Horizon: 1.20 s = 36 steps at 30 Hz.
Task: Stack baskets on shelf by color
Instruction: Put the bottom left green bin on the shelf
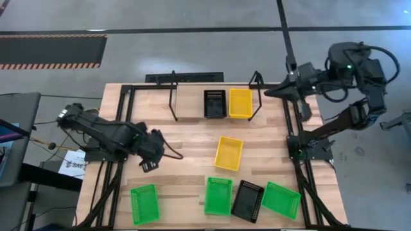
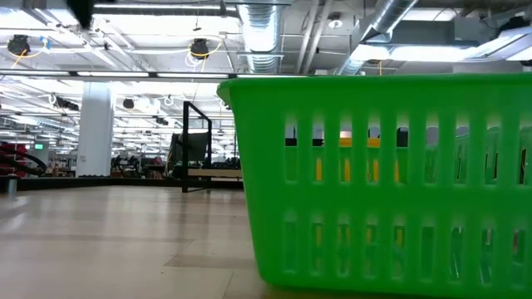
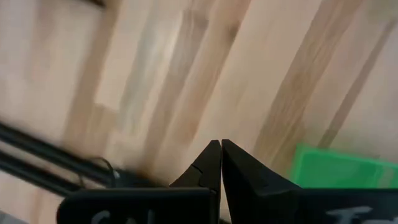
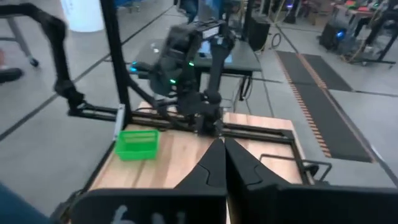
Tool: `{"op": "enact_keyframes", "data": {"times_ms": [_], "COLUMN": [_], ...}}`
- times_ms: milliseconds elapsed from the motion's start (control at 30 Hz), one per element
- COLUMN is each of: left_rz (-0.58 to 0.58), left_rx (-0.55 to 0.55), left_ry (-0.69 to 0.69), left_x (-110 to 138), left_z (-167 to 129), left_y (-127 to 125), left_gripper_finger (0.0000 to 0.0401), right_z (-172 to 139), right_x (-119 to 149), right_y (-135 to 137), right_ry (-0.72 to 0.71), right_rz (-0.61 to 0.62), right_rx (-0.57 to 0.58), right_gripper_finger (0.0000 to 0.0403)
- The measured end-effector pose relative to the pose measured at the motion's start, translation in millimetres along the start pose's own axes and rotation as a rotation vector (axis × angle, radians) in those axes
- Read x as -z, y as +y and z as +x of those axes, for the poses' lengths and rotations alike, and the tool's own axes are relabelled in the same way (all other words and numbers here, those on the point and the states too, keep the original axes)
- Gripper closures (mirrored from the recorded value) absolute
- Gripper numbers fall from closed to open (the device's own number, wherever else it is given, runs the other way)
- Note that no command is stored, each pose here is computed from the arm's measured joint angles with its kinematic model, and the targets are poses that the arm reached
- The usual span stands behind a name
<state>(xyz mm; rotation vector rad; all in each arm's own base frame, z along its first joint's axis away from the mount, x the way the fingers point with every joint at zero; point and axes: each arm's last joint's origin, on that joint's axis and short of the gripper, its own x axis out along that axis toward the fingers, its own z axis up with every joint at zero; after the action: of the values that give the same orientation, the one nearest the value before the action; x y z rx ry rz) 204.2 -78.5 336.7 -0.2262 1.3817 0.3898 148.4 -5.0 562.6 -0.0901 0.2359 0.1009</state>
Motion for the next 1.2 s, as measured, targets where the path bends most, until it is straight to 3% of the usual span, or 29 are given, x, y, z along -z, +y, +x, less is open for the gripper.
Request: {"op": "enact_keyframes", "data": {"times_ms": [200,333,400,567,767,967,1200], "left_rz": [-0.073,-0.250,-0.263,-0.212,-0.102,0.055,0.098], "left_rx": [0.193,0.233,0.277,0.382,0.497,0.443,0.399], "left_ry": [-0.121,-0.098,-0.042,0.059,0.074,0.150,0.261], "left_x": [22.5,39.7,47.8,59.9,63.0,68.2,72.9], "left_z": [29.5,51.0,61.1,87.6,113.7,129.6,148.6], "left_y": [6.0,17.4,17.7,7.5,-17.2,-33.9,-47.0], "left_gripper_finger": [0.0401,0.0401,0.0400,0.0378,0.0320,0.0284,0.0282], "right_z": [2.9,15.8,24.7,46.6,70.5,78.8,75.8], "right_x": [3.8,5.0,5.8,8.4,13.4,15.5,14.6], "right_y": [2.6,0.9,-0.2,-4.8,-12.9,-18.0,-21.5], "right_ry": [0.044,0.075,0.094,0.137,0.192,0.209,0.196], "right_rz": [0.040,0.045,0.039,0.023,0.012,0.020,0.041], "right_rx": [-0.019,-0.021,-0.024,-0.020,-0.007,0.006,0.022], "right_gripper_finger": [0.0395,0.0394,0.0394,0.0394,0.0394,0.0397,0.0398]}}
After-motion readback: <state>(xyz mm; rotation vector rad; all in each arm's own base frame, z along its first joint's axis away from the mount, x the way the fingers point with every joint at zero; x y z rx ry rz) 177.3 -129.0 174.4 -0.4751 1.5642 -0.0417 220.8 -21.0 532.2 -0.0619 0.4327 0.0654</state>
